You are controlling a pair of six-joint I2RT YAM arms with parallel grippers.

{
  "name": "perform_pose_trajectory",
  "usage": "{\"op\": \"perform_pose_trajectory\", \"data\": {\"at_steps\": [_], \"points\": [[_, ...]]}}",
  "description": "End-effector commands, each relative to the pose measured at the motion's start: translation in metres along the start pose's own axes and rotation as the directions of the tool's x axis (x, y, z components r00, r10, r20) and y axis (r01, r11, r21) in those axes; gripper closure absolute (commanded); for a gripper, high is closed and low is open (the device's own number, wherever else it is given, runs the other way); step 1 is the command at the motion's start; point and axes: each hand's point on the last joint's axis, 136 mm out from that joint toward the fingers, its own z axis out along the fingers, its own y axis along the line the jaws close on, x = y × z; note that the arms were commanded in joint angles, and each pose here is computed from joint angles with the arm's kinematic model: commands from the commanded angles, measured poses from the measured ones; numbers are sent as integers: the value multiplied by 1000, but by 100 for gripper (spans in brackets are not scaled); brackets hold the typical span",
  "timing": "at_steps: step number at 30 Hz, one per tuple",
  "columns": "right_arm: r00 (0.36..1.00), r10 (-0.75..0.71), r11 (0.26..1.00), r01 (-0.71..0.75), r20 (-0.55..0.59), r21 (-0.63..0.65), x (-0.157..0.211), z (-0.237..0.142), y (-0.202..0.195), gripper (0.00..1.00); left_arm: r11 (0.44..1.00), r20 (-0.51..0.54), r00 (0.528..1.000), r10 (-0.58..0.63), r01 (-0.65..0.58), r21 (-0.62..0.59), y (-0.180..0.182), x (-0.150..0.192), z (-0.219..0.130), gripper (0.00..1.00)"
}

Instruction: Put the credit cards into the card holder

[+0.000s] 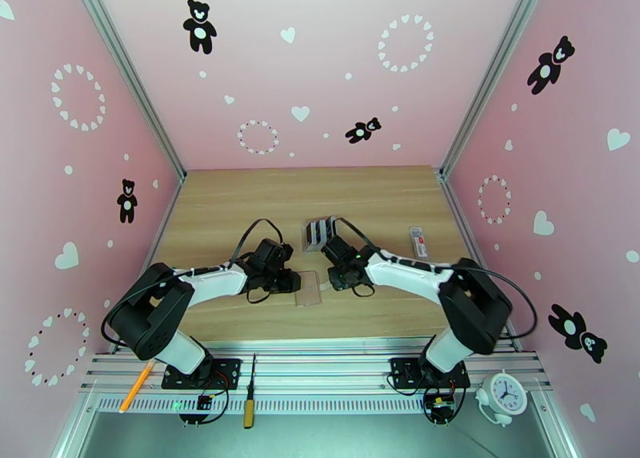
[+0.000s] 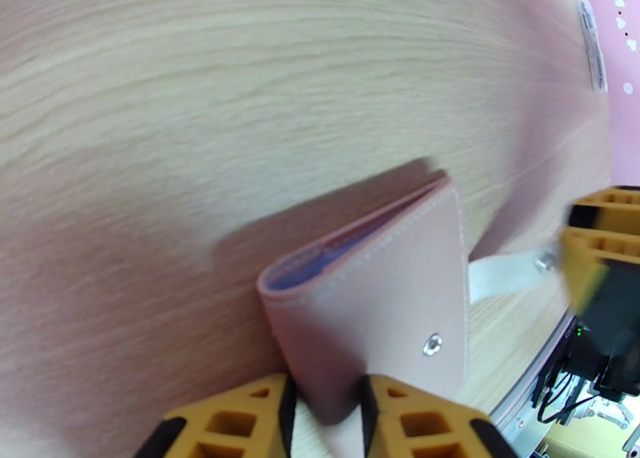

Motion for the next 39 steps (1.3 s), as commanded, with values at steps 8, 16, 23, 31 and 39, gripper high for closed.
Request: {"op": "perform_pose_trajectory", "data": {"at_steps": [8,16,23,31,39], "points": [[995,-52,972,71,88,-226,-25,-49,61,74,1000,24,1000,16,-15,-27,-7,-7,-21,64],[998,-59,945,56,2,-321,-14,-20,86,74,1000,23,1000,20,-20,-18,-10,0,-30,63],[997,-56,930,36,-45,-365,-10,2,96,74,1000,6,1000,29,-28,-12,-11,10,-27,63],[996,-1,944,-29,-91,-328,-4,18,70,74,999,-4,999,33,-33,-10,-14,13,-23,62],[991,-9,923,-42,-132,-383,3,28,80,63,1000,-13,999,30,-30,-5,-15,13,-14,62]]}}
